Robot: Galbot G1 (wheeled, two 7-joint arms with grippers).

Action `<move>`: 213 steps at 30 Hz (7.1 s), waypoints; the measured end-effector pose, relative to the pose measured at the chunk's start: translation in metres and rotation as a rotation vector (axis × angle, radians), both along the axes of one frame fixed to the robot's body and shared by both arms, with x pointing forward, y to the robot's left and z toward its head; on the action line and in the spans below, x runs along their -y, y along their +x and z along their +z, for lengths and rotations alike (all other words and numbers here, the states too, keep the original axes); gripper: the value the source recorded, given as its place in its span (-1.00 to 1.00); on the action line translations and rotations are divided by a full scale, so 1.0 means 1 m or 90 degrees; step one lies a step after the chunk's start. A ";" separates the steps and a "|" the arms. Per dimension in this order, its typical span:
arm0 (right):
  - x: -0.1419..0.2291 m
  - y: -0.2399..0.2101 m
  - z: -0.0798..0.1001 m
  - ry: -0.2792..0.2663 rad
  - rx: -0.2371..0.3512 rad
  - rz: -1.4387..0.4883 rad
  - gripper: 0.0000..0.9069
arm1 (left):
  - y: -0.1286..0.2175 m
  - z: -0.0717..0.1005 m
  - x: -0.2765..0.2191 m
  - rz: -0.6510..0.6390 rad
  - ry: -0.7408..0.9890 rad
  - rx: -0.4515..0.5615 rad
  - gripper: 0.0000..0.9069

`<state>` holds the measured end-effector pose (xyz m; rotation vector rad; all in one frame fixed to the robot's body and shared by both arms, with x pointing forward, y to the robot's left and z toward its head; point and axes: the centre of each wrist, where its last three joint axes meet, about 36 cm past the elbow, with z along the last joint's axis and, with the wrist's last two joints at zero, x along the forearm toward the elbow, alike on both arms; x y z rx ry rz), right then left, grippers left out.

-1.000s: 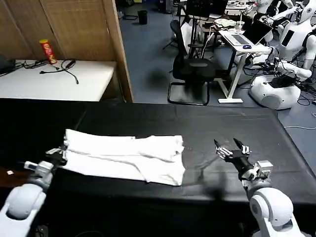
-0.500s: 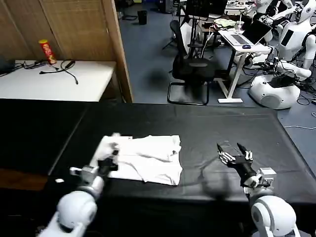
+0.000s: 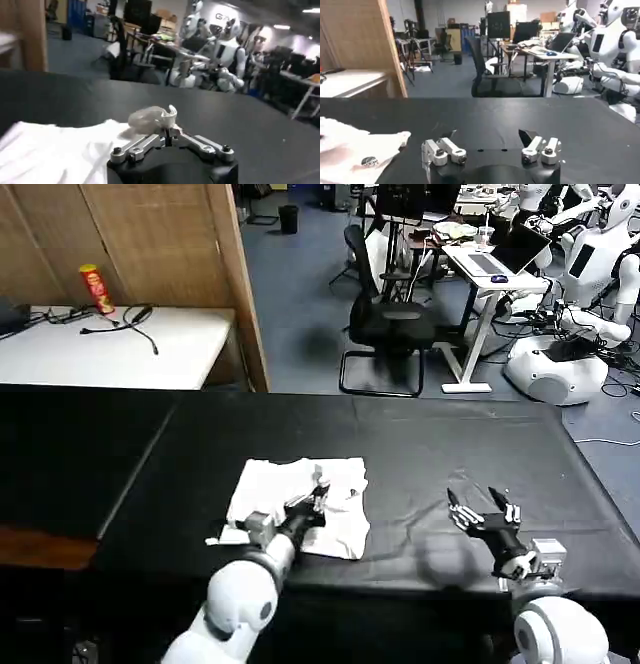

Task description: Fold and organize the clothes.

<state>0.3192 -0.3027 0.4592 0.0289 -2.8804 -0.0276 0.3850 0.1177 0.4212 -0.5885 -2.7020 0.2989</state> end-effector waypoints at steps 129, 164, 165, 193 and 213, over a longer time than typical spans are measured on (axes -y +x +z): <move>-0.058 0.033 0.004 0.088 -0.083 0.172 0.94 | 0.000 0.012 -0.059 -0.020 0.130 0.112 0.94; -0.156 0.129 -0.045 0.078 -0.146 0.239 -0.96 | -0.025 0.025 -0.135 0.103 0.172 0.161 0.94; -0.144 0.132 -0.045 0.076 -0.146 0.233 -0.98 | -0.025 0.023 -0.136 0.106 0.173 0.159 0.94; -0.036 0.003 -0.041 -0.114 0.121 0.134 0.94 | -0.077 0.013 -0.146 0.152 0.181 0.093 0.94; -0.063 -0.157 -0.040 -0.065 -0.018 -0.020 0.94 | -0.186 0.009 -0.132 0.179 0.208 -0.026 0.94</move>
